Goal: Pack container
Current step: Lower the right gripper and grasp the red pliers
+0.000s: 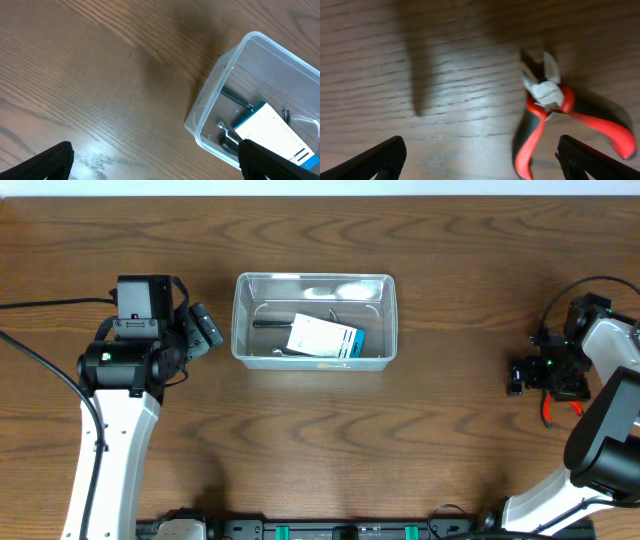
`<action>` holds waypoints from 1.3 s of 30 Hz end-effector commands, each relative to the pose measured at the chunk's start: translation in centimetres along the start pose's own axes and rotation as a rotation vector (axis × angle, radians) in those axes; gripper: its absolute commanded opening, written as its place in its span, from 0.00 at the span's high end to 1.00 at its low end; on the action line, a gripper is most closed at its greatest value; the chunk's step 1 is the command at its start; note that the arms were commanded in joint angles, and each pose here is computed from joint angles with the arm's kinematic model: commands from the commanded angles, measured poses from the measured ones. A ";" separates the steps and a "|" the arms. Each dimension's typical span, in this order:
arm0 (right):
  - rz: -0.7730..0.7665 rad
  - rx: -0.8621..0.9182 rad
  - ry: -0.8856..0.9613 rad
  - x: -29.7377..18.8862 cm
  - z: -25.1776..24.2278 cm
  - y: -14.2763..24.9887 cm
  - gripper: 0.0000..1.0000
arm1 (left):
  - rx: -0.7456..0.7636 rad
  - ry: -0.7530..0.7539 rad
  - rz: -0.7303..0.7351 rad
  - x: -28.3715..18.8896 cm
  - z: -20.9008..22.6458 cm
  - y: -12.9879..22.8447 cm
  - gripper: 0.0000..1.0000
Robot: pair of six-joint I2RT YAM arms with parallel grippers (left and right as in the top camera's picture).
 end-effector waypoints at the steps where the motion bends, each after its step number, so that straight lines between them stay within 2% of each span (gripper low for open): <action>1: 0.027 0.036 0.025 0.7 -0.5 0.6 0.01 | -0.001 -0.010 -0.009 0.0 0.1 -0.3 0.02; 10: 0.050 0.037 0.006 3.3 0.4 2.1 0.01 | -0.001 -0.010 -0.009 0.0 0.1 -0.3 0.02; 18: 0.006 0.040 -0.079 3.4 1.3 1.6 0.01 | -0.001 -0.010 -0.009 0.0 0.1 -0.3 0.02; 21: 0.004 0.041 -0.079 3.4 1.3 1.6 0.22 | -0.001 -0.010 -0.009 0.0 0.1 -0.3 0.02; 23: 0.012 0.080 -0.060 3.5 1.1 1.7 0.41 | -0.001 -0.010 -0.009 0.0 0.1 -0.3 0.02; 26: 0.028 0.137 -0.017 3.5 0.6 1.8 0.53 | -0.001 -0.010 -0.009 0.0 0.1 -0.3 0.02; 31: 0.030 0.151 -0.003 3.5 0.5 1.9 0.63 | -0.001 -0.010 -0.009 0.0 0.1 -0.3 0.02; 33: 0.029 0.151 -0.003 3.5 0.5 1.9 0.77 | -0.001 -0.010 -0.009 0.0 0.1 -0.3 0.02; 36: 0.029 0.151 -0.003 3.5 0.5 1.8 0.91 | -0.001 -0.010 -0.009 0.0 0.1 -0.3 0.02; 39: 0.021 0.152 0.000 3.5 0.4 1.7 0.95 | -0.001 -0.010 -0.009 0.0 0.1 -0.3 0.02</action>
Point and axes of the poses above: each gripper's point midway between its finger pads, its own x axis out along the fingers, its own z axis along the line the jaws close on, y = z × x, the point moved 6 cm from there along -x, back along the fingers, and after that the axes turned 8 degrees about -x, right-handed, at the moved point
